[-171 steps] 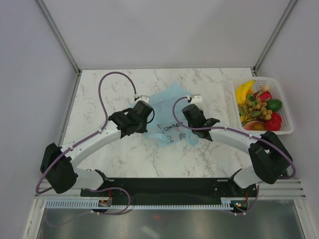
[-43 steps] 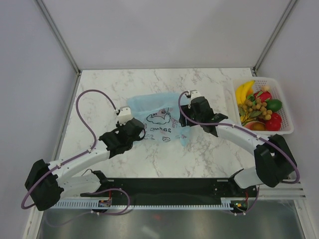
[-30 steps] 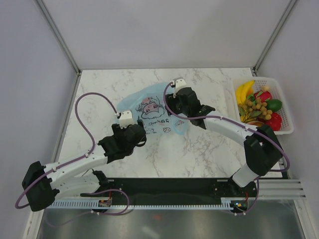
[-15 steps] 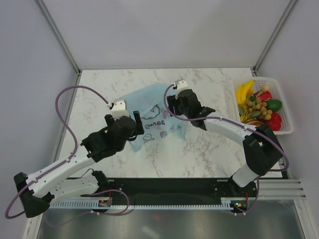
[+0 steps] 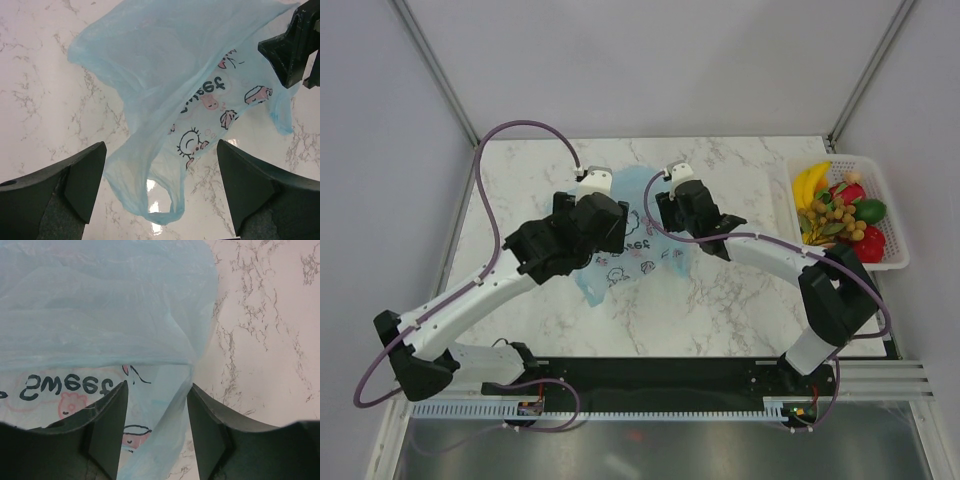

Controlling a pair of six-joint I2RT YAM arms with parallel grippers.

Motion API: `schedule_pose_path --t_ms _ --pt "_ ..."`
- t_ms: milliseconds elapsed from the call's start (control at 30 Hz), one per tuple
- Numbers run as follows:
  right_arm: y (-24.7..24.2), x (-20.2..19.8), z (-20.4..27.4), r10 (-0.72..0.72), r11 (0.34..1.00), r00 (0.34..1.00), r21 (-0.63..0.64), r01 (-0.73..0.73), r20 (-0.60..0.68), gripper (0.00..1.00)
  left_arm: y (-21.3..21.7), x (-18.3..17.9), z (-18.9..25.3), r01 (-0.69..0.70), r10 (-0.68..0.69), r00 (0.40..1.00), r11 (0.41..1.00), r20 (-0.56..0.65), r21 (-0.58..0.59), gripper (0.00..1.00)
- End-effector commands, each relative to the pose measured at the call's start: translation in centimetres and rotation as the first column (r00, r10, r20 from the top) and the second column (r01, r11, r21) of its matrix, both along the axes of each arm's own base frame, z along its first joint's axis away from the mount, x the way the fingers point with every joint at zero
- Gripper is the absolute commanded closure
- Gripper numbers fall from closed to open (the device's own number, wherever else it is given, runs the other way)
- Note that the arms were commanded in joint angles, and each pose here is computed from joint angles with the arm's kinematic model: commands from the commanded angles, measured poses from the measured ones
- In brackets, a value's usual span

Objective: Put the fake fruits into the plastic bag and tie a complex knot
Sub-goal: Open the plastic bag at the center of the board.

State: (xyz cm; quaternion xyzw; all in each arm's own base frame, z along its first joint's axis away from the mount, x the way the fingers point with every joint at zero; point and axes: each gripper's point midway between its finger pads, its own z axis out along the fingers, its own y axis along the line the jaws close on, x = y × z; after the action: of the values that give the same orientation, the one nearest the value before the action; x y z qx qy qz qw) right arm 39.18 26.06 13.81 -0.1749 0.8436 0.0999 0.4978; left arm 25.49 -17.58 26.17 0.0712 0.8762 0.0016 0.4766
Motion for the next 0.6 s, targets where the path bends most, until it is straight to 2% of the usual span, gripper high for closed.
schedule_pose_path --t_ms 0,100,167,333,433,567 --pt "0.3 1.8 1.9 -0.022 1.0 0.998 0.008 0.022 0.066 0.43 2.3 -0.9 1.4 -0.005 0.01 0.999 0.993 -0.041 0.114 0.0" --pt "0.3 2.0 2.3 -0.02 1.0 0.997 0.014 0.019 0.076 0.44 2.3 -1.9 1.3 0.021 -0.016 0.998 0.997 -0.068 0.077 0.0" --pt "0.5 2.0 2.6 -0.009 1.0 0.996 0.024 0.007 0.083 0.42 2.3 -1.6 1.1 0.069 -0.063 0.996 0.992 -0.067 0.105 0.0" --pt "0.9 1.9 3.0 0.021 0.999 0.996 0.035 -0.024 0.091 0.39 0.4 1.0 -0.6 0.17 -0.156 0.98 0.98 -0.128 0.108 0.01" --pt "0.9 1.9 3.1 0.026 0.999 0.996 0.037 -0.03 0.089 0.39 -1.3 2.8 -1.4 0.226 -0.219 0.961 0.974 -0.169 0.023 0.04" --pt "0.7 2.1 3.0 0.029 0.999 0.996 0.043 -0.032 0.086 0.39 -3.4 3.9 -1.9 0.299 -0.296 0.935 0.954 -0.196 -0.01 0.05"
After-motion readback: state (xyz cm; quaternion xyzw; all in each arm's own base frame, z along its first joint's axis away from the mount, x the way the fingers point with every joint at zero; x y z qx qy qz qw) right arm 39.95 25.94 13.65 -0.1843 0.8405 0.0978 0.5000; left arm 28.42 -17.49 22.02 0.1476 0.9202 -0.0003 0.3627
